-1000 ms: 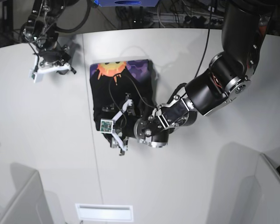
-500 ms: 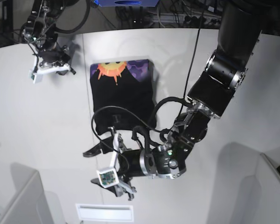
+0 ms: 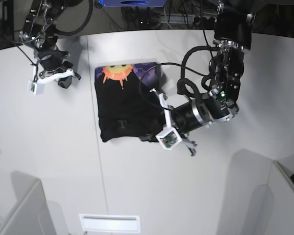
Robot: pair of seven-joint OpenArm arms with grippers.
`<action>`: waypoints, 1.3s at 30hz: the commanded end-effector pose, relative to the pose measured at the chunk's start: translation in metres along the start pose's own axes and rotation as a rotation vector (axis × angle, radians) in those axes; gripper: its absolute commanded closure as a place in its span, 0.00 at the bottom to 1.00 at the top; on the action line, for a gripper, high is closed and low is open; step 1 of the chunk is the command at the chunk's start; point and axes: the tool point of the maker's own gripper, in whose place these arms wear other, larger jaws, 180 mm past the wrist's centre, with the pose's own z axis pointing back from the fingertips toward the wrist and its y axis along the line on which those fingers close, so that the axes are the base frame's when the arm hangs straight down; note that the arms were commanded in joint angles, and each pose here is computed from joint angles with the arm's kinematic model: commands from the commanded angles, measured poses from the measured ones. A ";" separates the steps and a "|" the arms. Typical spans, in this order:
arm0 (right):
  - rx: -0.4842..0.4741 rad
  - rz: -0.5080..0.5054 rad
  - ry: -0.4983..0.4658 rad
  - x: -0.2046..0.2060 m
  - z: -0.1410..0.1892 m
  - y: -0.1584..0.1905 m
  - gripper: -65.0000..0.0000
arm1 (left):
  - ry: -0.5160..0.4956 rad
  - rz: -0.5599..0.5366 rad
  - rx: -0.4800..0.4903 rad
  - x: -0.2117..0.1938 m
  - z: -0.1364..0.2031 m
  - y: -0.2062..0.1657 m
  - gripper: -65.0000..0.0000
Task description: Fold the T-shirt properly
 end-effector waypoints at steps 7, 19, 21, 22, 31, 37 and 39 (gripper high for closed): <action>0.070 0.097 -0.154 0.016 0.019 0.009 1.00 | -0.092 0.138 0.132 -0.030 0.053 0.009 1.00; 0.259 0.418 -0.277 -0.005 0.054 0.029 1.00 | -0.086 0.100 0.102 -0.102 0.117 -0.042 1.00; 0.291 0.415 -0.294 -0.012 0.061 0.034 1.00 | -0.063 0.076 0.090 -0.118 0.123 -0.054 1.00; 0.308 0.405 -0.310 -0.014 0.066 0.037 1.00 | -0.060 0.080 0.082 -0.124 0.126 -0.063 1.00; 0.307 0.357 -0.259 -0.054 0.100 0.021 1.00 | 0.004 0.222 0.021 -0.154 0.162 -0.123 1.00; 0.261 0.345 -0.114 -0.092 0.117 0.003 1.00 | 0.094 0.296 -0.028 -0.172 0.189 -0.156 1.00; 0.246 0.350 -0.036 -0.107 0.118 -0.003 1.00 | 0.115 0.318 -0.035 -0.176 0.195 -0.165 1.00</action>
